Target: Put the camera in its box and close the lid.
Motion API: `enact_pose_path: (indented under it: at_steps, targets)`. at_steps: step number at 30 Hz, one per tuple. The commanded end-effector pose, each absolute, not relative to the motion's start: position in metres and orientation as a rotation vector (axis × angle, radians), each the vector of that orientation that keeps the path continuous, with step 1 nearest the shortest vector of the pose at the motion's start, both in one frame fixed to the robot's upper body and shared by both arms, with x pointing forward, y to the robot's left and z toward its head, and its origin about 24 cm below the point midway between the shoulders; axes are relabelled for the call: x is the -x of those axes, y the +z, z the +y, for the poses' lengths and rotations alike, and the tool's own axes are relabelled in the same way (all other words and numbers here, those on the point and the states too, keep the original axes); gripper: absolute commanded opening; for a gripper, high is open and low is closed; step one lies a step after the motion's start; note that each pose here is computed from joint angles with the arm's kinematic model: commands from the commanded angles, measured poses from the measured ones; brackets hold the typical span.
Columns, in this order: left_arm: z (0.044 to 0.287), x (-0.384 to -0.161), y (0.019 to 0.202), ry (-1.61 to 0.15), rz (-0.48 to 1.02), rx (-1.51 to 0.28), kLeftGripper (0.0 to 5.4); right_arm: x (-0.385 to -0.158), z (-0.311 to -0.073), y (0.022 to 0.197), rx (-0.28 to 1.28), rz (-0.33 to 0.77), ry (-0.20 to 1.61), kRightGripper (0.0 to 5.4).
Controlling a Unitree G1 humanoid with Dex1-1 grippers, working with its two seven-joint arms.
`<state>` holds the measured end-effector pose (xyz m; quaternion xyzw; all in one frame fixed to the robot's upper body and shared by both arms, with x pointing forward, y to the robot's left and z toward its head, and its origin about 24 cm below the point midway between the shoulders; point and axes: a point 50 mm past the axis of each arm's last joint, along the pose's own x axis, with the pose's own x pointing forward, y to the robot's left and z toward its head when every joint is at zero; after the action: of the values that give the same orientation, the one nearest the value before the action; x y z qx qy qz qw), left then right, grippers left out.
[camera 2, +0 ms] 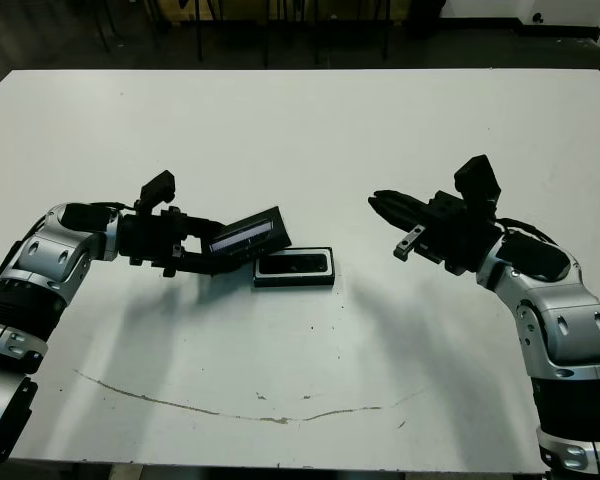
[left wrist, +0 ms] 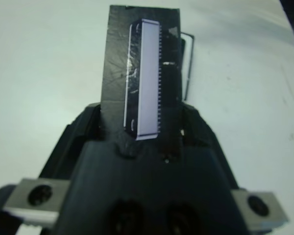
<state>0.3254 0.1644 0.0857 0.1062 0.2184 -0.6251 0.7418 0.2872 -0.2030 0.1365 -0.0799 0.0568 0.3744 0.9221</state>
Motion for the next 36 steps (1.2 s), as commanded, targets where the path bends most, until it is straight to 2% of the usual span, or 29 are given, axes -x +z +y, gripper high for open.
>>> enact_pose_path:
  at_steps: [1,9,16,26,36]
  targets:
    - [0.165,-0.325,0.082,-1.389,0.558,-0.227,2.76,-0.289,-0.205,0.136,0.17,0.12,0.764,0.0]
    - [0.163,-0.324,0.077,-1.424,0.614,-0.236,2.76,-0.289,-0.204,0.134,0.179,0.131,0.759,0.0]
    - [0.155,-0.324,0.067,-1.428,0.591,-0.205,2.76,-0.288,-0.203,0.132,0.182,0.131,0.768,0.0]
    - [0.13,-0.322,0.05,-1.433,0.58,-0.264,2.76,-0.285,-0.203,0.132,0.187,0.152,0.771,0.0]
    - [0.112,-0.325,0.055,-1.485,0.573,-0.316,2.76,-0.285,-0.205,0.131,0.19,0.153,0.782,0.0]
